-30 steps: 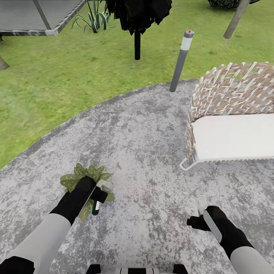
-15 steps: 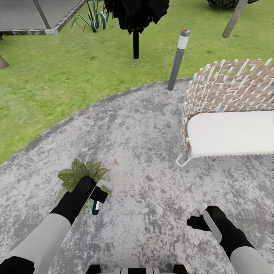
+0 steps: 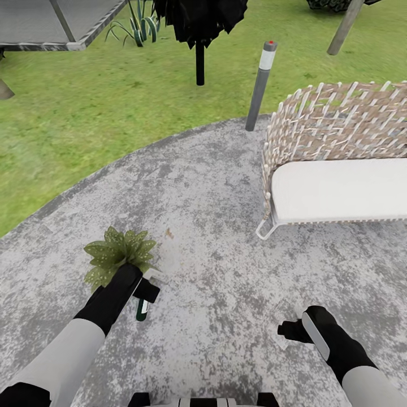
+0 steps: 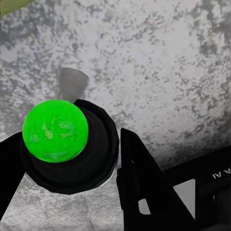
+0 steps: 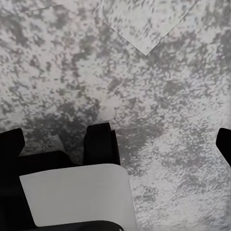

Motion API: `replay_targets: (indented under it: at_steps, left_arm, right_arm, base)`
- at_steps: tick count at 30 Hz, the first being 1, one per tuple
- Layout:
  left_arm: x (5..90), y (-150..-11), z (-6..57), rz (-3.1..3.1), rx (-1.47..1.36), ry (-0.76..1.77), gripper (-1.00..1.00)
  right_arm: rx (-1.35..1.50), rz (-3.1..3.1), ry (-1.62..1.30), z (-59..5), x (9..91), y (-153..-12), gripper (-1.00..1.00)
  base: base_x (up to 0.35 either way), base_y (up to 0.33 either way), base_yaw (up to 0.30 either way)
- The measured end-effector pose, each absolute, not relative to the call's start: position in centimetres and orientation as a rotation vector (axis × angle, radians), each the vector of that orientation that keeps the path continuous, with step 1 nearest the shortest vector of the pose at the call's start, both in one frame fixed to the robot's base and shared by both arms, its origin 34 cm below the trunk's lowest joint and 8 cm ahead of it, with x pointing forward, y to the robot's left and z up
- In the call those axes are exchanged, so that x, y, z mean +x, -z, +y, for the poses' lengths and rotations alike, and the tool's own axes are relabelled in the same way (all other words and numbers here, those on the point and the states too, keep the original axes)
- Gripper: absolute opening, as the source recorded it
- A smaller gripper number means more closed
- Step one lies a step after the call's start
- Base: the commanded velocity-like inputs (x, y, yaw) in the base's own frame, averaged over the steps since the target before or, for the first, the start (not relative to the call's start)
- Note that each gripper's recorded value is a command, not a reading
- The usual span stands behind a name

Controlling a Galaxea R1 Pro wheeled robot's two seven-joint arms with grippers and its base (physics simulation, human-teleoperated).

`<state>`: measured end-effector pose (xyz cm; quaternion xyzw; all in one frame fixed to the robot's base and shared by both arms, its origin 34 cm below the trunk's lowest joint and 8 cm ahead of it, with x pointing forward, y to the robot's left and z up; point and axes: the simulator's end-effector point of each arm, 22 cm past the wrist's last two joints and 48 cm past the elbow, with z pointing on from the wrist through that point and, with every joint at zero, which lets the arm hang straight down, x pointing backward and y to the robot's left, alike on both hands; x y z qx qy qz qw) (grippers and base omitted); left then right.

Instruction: Pick up the pesticide atomizer in the garden and spray insectifuge to fully cover both potted plants in the garden.

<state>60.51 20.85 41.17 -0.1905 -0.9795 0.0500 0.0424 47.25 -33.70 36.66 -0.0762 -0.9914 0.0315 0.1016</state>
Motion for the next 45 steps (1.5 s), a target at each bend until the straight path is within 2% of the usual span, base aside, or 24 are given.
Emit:
replay_targets:
  at_steps: [45]
  left_arm:
    - [59.3, -44.0, 20.7, -2.979, -0.553, -0.181, -1.00]
  right_arm:
    - [-0.224, -2.930, -0.095, -33.7, 47.6, -40.0, 1.00]
  base:
    - [0.000, 0.000, 0.000]
